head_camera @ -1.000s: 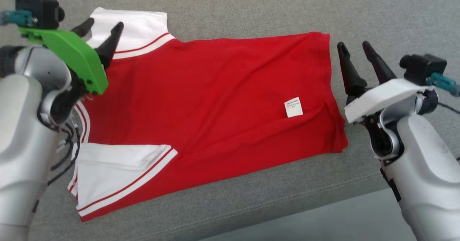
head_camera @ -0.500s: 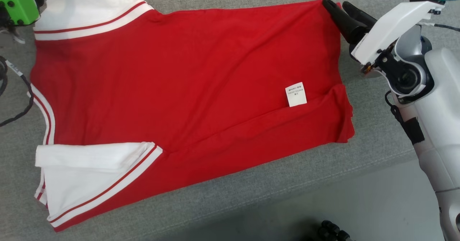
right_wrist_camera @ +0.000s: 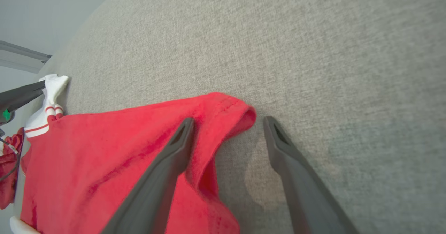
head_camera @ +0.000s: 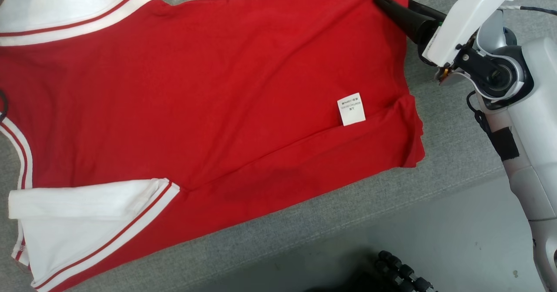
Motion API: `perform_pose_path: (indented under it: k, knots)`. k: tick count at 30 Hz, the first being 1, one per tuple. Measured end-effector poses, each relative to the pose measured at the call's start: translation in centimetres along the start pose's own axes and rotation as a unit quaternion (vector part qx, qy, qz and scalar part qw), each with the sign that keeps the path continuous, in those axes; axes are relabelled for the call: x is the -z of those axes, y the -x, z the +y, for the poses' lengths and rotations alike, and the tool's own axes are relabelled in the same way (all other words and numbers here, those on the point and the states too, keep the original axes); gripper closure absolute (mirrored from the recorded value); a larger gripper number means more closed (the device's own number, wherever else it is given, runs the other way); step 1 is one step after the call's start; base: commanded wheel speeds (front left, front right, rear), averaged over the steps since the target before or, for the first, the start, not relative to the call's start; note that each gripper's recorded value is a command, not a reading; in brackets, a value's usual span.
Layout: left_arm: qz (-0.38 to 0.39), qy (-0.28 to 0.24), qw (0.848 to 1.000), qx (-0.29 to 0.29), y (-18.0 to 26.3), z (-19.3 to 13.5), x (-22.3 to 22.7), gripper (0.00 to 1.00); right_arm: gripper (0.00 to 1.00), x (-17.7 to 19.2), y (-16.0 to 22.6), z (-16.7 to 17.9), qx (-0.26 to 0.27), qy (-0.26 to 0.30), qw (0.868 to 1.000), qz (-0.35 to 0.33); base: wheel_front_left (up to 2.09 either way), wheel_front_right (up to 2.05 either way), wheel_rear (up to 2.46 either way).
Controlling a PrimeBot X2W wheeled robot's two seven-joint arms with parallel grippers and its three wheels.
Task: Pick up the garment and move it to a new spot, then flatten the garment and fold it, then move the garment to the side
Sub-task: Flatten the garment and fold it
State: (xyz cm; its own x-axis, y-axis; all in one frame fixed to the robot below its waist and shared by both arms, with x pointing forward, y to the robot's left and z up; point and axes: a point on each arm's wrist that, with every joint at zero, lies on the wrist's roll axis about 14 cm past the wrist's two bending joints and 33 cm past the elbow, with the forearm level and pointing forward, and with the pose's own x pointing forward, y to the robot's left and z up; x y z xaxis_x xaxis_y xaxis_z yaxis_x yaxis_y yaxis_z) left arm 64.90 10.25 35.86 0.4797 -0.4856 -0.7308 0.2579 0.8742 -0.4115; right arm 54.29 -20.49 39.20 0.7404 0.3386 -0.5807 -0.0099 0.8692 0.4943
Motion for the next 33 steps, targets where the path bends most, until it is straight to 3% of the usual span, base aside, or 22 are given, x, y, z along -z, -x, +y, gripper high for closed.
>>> perform_pose_path:
  k: [1,2,3,4,5,20,29,33]
  knots:
    - [0.0,0.005,1.0,0.003,-0.2,0.0,0.0,0.0,0.0,0.1,-0.1,0.0,0.0,0.0,1.0,0.002,0.0,0.0,0.0]
    - [0.002,0.006,1.0,0.004,-0.3,0.0,0.1,0.0,0.56,0.1,-0.1,-0.1,0.001,0.002,1.0,0.003,0.0,0.0,0.0]
    - [0.003,0.01,1.0,0.008,-0.4,-0.1,0.0,0.45,1.0,0.1,-0.2,-0.1,0.002,0.005,1.0,0.002,0.0,0.0,0.0]
    - [0.0,0.011,1.0,0.011,-0.4,-0.3,-0.2,0.93,1.0,0.0,-0.3,-0.2,0.004,0.009,1.0,-0.001,0.0,0.0,0.0]
    - [-0.002,0.009,1.0,0.011,-0.4,-0.3,-0.3,1.0,1.0,0.0,-0.3,-0.3,0.006,0.014,1.0,0.0,0.0,0.0,0.0]
    - [-0.09,-0.019,0.993,0.073,2.5,-4.2,-4.0,1.0,1.0,-4.0,0.0,2.0,-0.022,0.095,0.991,-0.093,0.0,0.0,0.0]
    - [-0.141,-0.051,0.979,0.135,7.0,-7.4,-4.5,1.0,1.0,-3.9,1.1,4.7,-0.062,0.228,0.966,-0.108,0.0,0.0,0.0]
    - [-0.149,-0.049,0.973,0.167,9.2,-8.3,-2.7,1.0,1.0,-2.6,2.2,4.5,-0.076,0.249,0.96,-0.106,0.0,0.0,0.0]
